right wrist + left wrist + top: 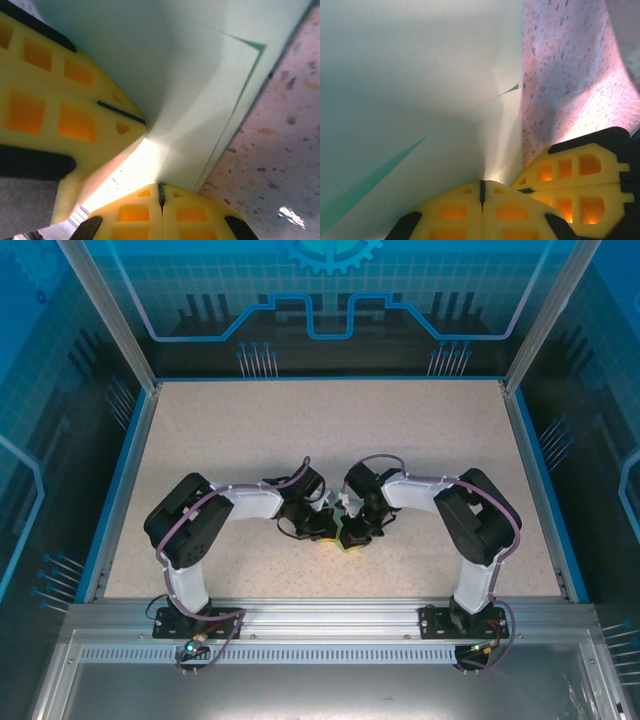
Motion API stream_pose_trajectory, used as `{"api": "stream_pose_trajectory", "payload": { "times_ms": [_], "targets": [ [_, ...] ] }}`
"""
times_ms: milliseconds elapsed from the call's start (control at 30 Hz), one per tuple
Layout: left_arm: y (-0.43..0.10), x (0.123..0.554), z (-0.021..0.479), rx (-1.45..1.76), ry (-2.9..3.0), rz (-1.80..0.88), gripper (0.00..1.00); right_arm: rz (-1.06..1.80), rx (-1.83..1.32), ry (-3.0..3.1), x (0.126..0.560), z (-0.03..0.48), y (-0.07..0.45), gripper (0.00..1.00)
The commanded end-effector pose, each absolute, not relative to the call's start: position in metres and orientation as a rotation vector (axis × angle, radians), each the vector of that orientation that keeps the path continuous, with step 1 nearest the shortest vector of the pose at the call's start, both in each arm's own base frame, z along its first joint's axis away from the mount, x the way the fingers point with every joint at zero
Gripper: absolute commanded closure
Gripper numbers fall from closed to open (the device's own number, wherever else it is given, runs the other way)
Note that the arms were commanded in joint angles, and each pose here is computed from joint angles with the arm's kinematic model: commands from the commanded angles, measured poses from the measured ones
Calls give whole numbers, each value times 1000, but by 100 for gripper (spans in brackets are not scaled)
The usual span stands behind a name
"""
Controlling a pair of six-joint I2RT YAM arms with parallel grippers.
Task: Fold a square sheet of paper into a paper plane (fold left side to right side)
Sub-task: Third fold the triangle at the center of the table.
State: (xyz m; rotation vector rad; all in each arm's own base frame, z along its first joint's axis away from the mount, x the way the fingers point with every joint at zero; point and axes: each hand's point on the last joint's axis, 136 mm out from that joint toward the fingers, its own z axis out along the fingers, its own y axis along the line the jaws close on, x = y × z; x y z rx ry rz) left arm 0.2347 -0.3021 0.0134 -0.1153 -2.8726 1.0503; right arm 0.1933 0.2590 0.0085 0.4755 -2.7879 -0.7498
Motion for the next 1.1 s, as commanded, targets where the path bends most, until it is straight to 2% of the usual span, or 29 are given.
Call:
{"api": "stream_pose_trajectory", "payload": {
  "times_ms": [0, 333, 867, 1067],
  "targets": [
    [-282, 225, -12, -108, -2922, 894, 98, -470, 476, -2803, 182, -21, 227, 100],
    [-260, 240, -20, -151, -3105, 798, 98, -430, 477, -2803, 179, -24, 221, 100],
    [-200, 295, -4, -21, -3333, 761, 98, -430, 479, -2798, 176, -21, 220, 100],
    [-194, 306, 14, -31, -3351, 799, 97, -447, 482, -2802, 178, -19, 222, 100]
  ]
}}
